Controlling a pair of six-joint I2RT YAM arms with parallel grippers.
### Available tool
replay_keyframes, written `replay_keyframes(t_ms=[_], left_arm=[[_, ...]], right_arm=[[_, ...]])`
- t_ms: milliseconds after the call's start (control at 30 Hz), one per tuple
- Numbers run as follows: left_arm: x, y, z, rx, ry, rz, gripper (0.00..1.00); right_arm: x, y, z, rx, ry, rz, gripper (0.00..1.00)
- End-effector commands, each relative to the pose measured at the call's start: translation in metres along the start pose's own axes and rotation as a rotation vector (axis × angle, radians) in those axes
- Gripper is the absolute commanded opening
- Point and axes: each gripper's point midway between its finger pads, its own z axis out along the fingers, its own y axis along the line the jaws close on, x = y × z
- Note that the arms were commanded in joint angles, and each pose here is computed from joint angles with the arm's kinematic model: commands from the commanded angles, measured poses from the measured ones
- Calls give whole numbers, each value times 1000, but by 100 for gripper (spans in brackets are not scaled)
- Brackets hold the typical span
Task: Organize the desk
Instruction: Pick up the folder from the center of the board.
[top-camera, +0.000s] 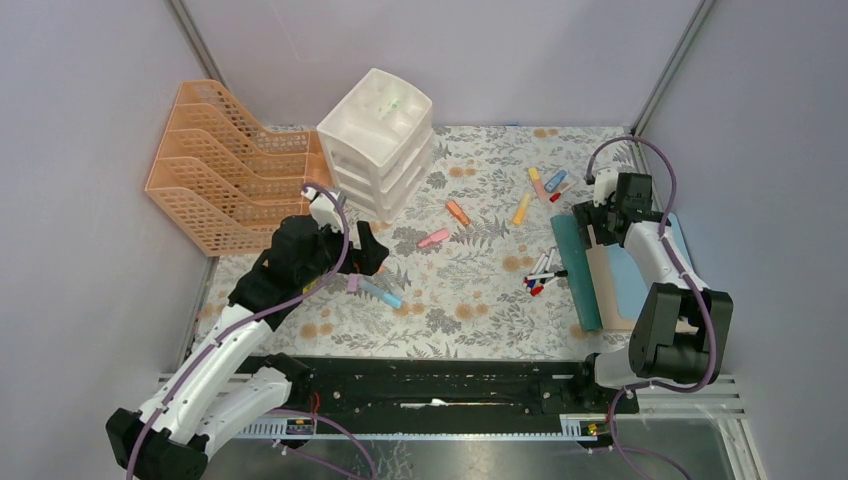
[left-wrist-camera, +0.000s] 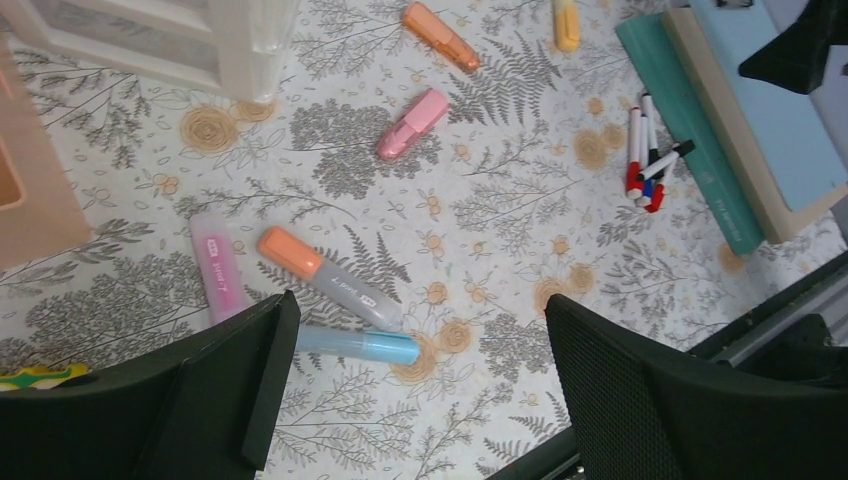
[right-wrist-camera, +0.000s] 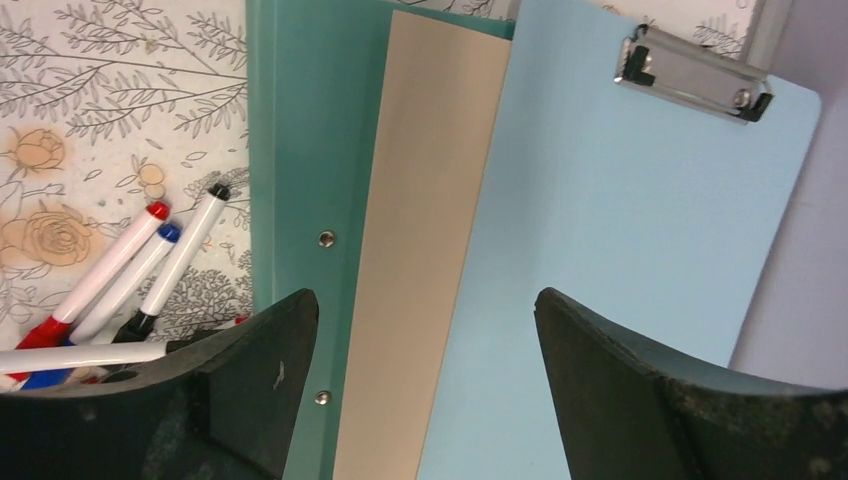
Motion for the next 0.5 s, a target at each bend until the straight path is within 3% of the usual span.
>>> replay_keyframes(t_ms=[0,200,467], left_arm=[[-8,19,1,-69,-51,42,99],[-12,38,6,-101,-39,-8,99],[-14,44,9,-83,-34,-54,99]], right_arm=[[-4,11,-10,-59,-11,46,84],[8,19,5,-85,65,33,65],[30,22,23,70,165,-118,65]])
